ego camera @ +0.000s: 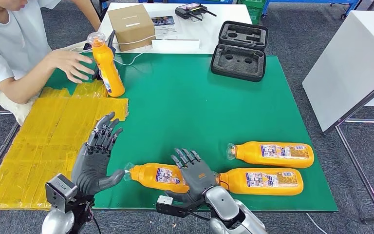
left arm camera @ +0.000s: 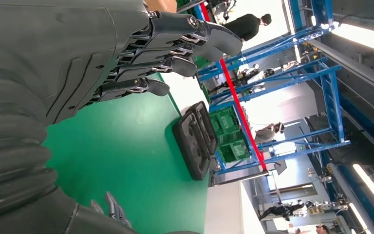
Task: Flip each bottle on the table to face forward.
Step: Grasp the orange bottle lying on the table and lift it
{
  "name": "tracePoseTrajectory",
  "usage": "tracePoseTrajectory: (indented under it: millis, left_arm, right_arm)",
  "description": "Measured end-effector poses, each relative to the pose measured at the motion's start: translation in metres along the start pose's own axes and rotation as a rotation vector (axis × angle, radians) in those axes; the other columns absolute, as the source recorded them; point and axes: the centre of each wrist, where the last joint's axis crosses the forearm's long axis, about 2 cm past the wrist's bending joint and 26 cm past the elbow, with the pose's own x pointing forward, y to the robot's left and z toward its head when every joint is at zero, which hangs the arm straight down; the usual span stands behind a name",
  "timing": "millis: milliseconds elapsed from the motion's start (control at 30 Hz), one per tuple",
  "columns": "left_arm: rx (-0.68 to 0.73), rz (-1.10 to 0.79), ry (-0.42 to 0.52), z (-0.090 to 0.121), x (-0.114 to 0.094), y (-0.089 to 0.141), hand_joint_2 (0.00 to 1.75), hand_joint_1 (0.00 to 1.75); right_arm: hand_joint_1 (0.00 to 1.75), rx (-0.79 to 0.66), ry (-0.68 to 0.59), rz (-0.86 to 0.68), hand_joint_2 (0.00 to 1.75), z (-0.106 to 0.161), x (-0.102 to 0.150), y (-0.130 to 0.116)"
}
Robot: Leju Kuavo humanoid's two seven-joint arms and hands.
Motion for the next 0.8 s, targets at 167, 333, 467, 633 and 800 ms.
tracePoseTrajectory:
  millis: [167, 333, 467, 633, 800]
  left_arm:
    - [0.002, 0.005, 0.003, 0.000, 0.000, 0.000, 1.75, 0.00]
    - [0.008, 0.009, 0.007, 0.000, -0.001, 0.000, 1.75, 0.00]
    - [0.009, 0.013, 0.011, 0.000, -0.002, 0.000, 1.75, 0.00]
    - [0.017, 0.019, 0.011, 0.000, -0.002, 0.000, 1.75, 0.00]
    - [0.030, 0.019, 0.009, -0.002, -0.003, 0.001, 1.75, 0.00]
  right_arm:
    - [0.00, 0.031, 0.031, 0.039, 1.75, -0.002, -0.005, 0.004]
    - [0.00, 0.038, 0.028, 0.050, 0.87, -0.007, -0.010, 0.004]
    - [0.00, 0.023, 0.013, 0.004, 0.00, -0.008, -0.010, 0.004]
    - [0.00, -0.143, -0.049, -0.268, 0.00, -0.002, -0.006, -0.003]
    - [0.00, -0.234, -0.084, -0.388, 0.00, 0.004, -0.004, -0.013]
